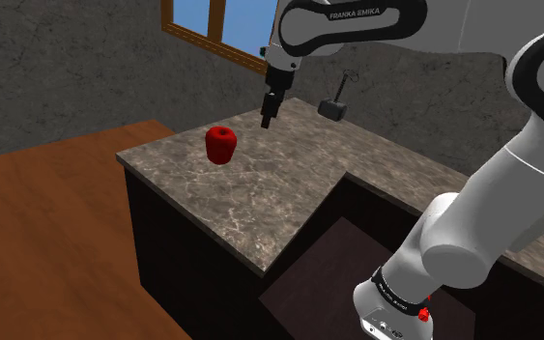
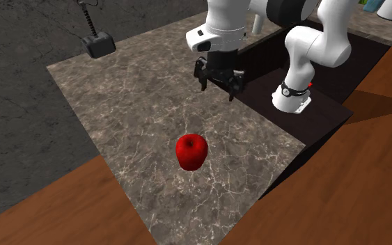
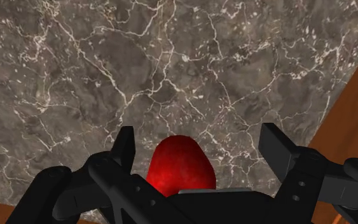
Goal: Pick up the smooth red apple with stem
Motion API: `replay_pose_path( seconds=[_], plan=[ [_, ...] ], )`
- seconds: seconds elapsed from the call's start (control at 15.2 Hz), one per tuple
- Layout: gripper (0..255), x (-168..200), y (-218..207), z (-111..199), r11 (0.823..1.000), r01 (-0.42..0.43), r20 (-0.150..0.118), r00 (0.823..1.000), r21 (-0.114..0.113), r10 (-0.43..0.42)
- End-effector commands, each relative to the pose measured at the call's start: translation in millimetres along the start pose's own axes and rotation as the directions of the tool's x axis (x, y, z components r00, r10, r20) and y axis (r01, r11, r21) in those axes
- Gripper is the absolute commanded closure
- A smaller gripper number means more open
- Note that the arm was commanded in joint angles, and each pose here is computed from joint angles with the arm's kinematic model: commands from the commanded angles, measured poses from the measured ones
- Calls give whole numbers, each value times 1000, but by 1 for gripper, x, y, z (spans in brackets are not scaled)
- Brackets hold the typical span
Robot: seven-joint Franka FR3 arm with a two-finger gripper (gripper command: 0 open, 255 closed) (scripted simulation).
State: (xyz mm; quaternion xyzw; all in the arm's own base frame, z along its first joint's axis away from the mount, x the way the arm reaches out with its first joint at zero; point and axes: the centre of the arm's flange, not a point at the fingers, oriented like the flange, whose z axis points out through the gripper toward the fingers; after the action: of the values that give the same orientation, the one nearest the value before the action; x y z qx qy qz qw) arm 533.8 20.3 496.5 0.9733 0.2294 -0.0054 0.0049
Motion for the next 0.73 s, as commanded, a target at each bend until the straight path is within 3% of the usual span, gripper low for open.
replay_pose_path(
  seconds=[0.0, 0.66],
  plan=[
    [0, 23, 1, 6, 999, 41, -12, 999, -7, -41],
    [0, 139, 0, 30, 973, 227, -59, 972, -45, -229]
  ],
)
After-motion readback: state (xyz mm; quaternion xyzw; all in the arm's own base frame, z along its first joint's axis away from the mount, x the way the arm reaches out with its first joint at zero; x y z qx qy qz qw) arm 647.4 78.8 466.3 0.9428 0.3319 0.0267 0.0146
